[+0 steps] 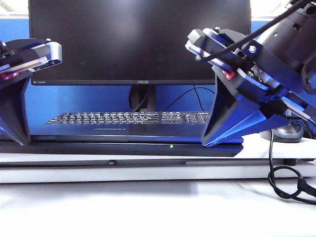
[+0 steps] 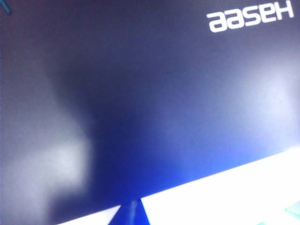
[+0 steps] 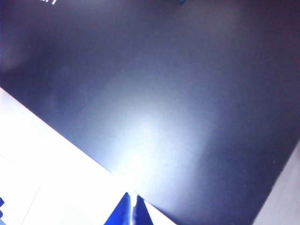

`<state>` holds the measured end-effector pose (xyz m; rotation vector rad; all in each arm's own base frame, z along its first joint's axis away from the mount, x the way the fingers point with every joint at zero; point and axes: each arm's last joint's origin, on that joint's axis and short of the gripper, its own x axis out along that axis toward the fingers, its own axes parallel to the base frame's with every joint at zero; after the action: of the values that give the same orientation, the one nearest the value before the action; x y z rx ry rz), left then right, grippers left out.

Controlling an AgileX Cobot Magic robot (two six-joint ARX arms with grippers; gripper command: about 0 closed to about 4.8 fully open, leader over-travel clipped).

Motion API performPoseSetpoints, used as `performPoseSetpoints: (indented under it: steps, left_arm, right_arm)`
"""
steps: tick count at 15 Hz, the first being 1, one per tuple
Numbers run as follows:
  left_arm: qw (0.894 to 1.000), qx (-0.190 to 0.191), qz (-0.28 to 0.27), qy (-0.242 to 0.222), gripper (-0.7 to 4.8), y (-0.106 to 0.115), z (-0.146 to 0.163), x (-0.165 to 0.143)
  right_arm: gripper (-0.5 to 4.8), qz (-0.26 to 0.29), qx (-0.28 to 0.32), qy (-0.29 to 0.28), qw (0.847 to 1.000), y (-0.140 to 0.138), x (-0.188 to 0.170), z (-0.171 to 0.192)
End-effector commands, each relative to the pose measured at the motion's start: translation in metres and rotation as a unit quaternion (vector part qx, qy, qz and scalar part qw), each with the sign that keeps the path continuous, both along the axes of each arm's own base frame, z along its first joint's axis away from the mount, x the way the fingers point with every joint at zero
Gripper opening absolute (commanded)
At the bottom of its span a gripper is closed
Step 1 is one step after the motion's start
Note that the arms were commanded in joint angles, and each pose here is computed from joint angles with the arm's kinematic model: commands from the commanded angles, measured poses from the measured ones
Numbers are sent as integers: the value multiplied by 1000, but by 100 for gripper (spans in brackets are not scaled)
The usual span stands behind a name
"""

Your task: Open the lid of the black laptop.

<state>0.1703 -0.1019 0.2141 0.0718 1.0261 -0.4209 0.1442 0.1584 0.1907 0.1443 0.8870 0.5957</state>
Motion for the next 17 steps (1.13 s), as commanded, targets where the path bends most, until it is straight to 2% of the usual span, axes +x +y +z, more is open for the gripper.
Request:
performPoseSetpoints:
  steps: [1, 6, 11, 15, 17]
  left_arm:
    - [1000, 2, -1, 1, -4, 1, -2, -1]
    - [1000, 1, 8, 15, -4, 3, -21, -6]
    - [1000, -14, -2, 17, -4, 3, -19, -7]
    - [997, -53, 0, -58, -4, 13, 9, -24]
    - [996, -56, -1, -62, -4, 15, 12, -27]
  right_arm:
    - [21, -3, 18, -25, 1000, 3, 3, 7]
    - [21, -3, 19, -25, 999, 3, 3, 7]
    - [21, -2, 19, -24, 1000, 3, 3, 7]
    - [22, -2, 18, -23, 1000, 3, 3, 7]
    - [21, -2, 18, -24, 1000, 3, 3, 7]
